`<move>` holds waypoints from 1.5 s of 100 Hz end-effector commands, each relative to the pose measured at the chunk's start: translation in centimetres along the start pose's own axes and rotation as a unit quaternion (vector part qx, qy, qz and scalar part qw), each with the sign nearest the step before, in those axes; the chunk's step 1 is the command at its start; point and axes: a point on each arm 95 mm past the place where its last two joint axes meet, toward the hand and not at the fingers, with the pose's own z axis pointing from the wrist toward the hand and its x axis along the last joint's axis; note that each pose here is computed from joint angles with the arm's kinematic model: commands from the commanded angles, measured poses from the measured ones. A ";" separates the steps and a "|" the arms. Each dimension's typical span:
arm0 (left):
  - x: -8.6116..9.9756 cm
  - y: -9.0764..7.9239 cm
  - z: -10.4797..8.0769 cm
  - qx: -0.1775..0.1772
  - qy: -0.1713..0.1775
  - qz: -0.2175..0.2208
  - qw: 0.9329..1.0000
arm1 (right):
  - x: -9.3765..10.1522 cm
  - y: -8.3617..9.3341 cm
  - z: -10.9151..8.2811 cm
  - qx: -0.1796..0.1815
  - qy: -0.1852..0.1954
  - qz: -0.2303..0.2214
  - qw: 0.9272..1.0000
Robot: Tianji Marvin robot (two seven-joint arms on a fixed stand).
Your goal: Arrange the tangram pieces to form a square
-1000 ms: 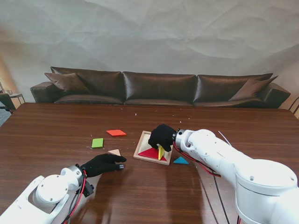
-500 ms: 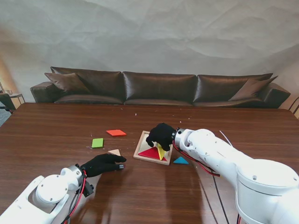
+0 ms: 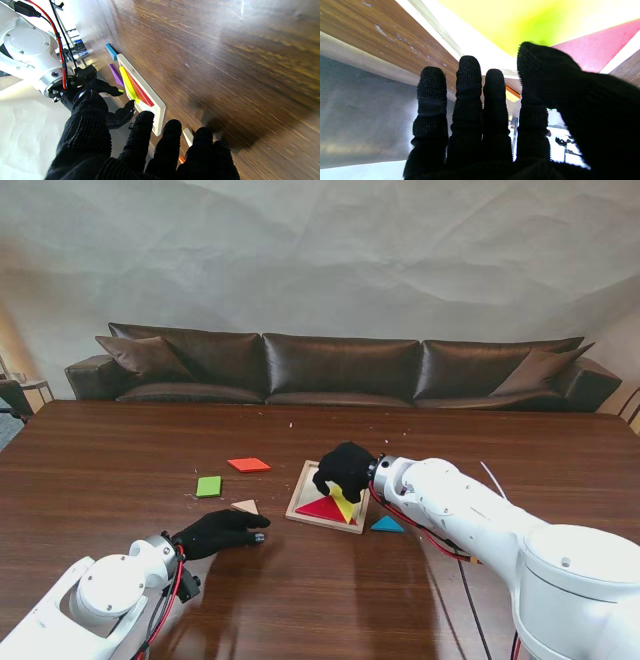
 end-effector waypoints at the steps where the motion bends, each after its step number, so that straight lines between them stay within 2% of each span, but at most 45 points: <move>1: -1.1 1.2 -0.2 -0.020 -0.014 -0.008 1.000 | 0.3 -0.8 -0.5 0.015 0.004 -0.006 1.000; 62: -1.2 1.2 0.0 -0.022 -0.012 -0.006 1.000 | -0.1 -1.9 -2.3 0.035 -0.013 -0.010 0.999; 73: -1.2 1.3 0.0 -0.024 -0.013 -0.005 1.000 | -0.1 -1.9 -2.3 0.029 -0.015 -0.008 0.999; 89: -1.2 1.3 0.0 -0.025 -0.014 -0.006 1.000 | -0.1 -1.1 -2.4 0.000 -0.033 0.014 0.999; 102: -1.3 1.3 0.0 -0.024 -0.013 -0.005 1.000 | -0.3 0.0 -2.8 -0.026 -0.069 0.038 0.997; 112: -1.3 1.2 0.1 -0.023 -0.012 -0.004 1.000 | -0.9 0.6 -3.5 -0.030 -0.110 0.053 0.992; 128: -1.2 1.1 0.1 -0.023 -0.010 -0.001 1.000 | -1.7 0.6 -5.0 -0.017 -0.174 0.067 0.982; 150: -1.2 0.9 0.2 -0.023 -0.006 0.003 1.000 | -2.1 -0.2 -6.9 0.017 -0.238 0.070 0.969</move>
